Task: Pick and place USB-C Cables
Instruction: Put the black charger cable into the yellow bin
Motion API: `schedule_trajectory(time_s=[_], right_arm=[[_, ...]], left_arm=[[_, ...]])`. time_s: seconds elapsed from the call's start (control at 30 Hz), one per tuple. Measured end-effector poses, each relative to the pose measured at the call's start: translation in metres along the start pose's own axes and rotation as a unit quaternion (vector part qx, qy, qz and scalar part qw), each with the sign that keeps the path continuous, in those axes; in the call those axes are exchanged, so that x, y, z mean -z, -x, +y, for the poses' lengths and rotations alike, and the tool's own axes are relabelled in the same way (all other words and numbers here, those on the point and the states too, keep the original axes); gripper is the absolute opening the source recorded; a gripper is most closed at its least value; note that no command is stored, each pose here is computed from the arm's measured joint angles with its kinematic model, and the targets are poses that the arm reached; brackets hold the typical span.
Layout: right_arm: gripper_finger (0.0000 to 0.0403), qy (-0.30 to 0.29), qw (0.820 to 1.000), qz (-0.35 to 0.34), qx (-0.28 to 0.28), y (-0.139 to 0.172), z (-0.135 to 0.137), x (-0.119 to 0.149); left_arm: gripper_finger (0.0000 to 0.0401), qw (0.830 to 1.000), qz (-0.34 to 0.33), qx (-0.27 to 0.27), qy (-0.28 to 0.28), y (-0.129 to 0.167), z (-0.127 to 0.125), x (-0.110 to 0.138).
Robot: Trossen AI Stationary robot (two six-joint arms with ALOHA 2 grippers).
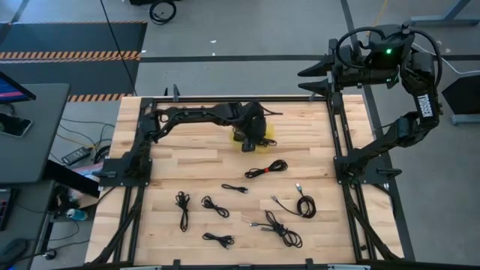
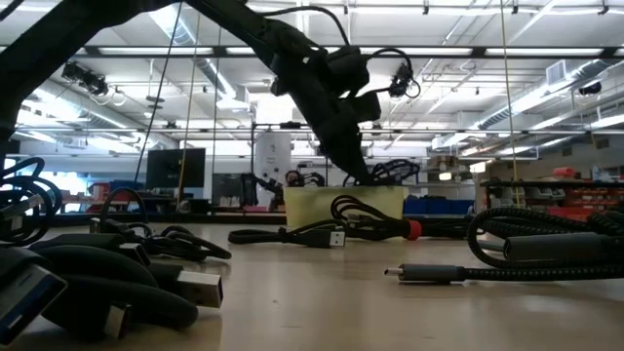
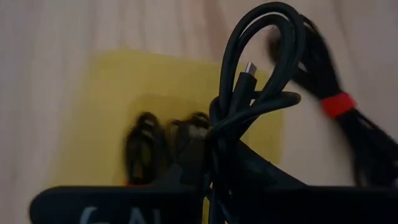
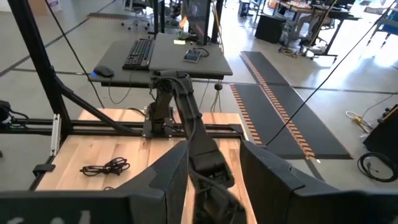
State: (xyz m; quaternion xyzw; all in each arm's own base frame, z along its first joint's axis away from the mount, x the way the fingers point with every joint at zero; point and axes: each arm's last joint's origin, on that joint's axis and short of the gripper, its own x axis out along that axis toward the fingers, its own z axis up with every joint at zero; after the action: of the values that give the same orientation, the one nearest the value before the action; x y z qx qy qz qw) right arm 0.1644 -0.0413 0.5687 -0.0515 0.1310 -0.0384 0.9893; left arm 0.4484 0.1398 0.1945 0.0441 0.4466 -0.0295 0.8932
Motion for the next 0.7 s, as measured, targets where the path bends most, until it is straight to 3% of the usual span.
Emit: schedule_trajectory(time_s=[0.23,0.6,0.7], right_arm=[[0.0152,-0.003,1.0,0.002,0.0,0.0,0.0,0.0],[0.0152,-0.003,1.0,0.003,-0.001,0.0,0.0,0.001],[0.0152,-0.003,1.0,0.003,-0.001,0.0,0.0,0.001]], left_arm=[[0.005,0.999,0.01,-0.024,0.024,0.005,0.016,0.006],[0.005,0.999,0.045,-0.011,0.02,0.006,0.015,0.014],[0.0078,0.999,0.045,-0.011,0.02,0.006,0.015,0.014]])
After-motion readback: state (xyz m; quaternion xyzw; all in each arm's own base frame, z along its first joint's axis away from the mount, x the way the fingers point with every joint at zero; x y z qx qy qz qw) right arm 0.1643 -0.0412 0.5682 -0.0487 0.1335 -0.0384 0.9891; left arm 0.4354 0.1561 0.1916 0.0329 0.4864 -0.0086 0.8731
